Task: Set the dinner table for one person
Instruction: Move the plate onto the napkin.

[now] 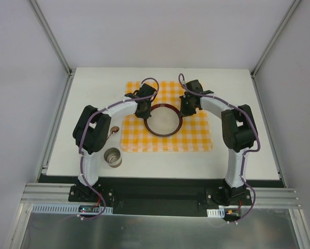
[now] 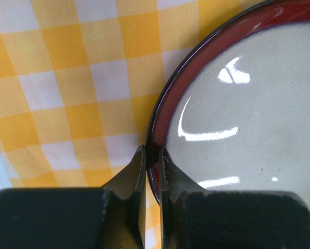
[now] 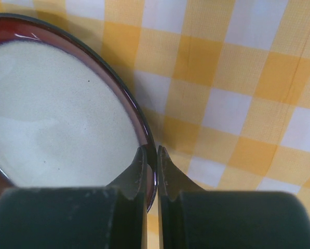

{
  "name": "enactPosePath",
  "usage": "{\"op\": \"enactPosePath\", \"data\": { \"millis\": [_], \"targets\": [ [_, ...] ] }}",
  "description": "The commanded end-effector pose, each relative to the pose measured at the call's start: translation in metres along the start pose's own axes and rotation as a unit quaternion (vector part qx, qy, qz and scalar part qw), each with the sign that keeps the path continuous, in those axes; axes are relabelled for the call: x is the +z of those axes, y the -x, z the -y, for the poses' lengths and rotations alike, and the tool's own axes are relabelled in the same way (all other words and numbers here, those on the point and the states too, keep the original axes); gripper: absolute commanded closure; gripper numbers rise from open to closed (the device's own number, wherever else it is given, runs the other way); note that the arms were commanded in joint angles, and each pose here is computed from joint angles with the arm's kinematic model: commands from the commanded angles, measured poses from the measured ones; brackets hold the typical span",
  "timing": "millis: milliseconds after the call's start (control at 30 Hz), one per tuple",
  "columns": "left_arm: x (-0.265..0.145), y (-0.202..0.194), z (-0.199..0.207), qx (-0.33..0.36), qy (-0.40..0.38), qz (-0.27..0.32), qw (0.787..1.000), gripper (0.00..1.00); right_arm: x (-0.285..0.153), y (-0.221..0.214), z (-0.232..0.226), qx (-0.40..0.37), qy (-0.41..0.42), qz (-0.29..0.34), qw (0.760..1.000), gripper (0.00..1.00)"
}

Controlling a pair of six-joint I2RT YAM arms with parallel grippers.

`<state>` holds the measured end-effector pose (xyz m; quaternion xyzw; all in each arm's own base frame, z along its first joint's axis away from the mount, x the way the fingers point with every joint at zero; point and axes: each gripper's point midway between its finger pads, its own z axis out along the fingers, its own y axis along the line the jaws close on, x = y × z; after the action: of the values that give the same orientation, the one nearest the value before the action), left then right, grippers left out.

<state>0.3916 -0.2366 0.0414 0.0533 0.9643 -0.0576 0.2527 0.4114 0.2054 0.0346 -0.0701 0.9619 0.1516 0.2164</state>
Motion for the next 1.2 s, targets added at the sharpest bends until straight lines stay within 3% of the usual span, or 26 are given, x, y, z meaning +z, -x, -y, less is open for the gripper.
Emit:
{"op": "enactPosePath", "data": {
  "millis": [0,700,1167],
  "targets": [
    [-0.006,0.028,0.006,0.014,-0.012,0.030,0.999,1.00,-0.006,0.044,-0.008,0.001,0.010,0.056,0.998,1.00],
    [0.000,0.051,0.001,0.014,-0.014,0.044,0.999,1.00,-0.006,0.082,0.000,-0.011,0.019,0.078,0.997,1.00],
    [0.011,0.044,-0.009,0.009,-0.010,0.028,1.000,1.00,0.020,0.063,0.005,0.009,0.029,0.048,0.998,1.00]
  ]
}}
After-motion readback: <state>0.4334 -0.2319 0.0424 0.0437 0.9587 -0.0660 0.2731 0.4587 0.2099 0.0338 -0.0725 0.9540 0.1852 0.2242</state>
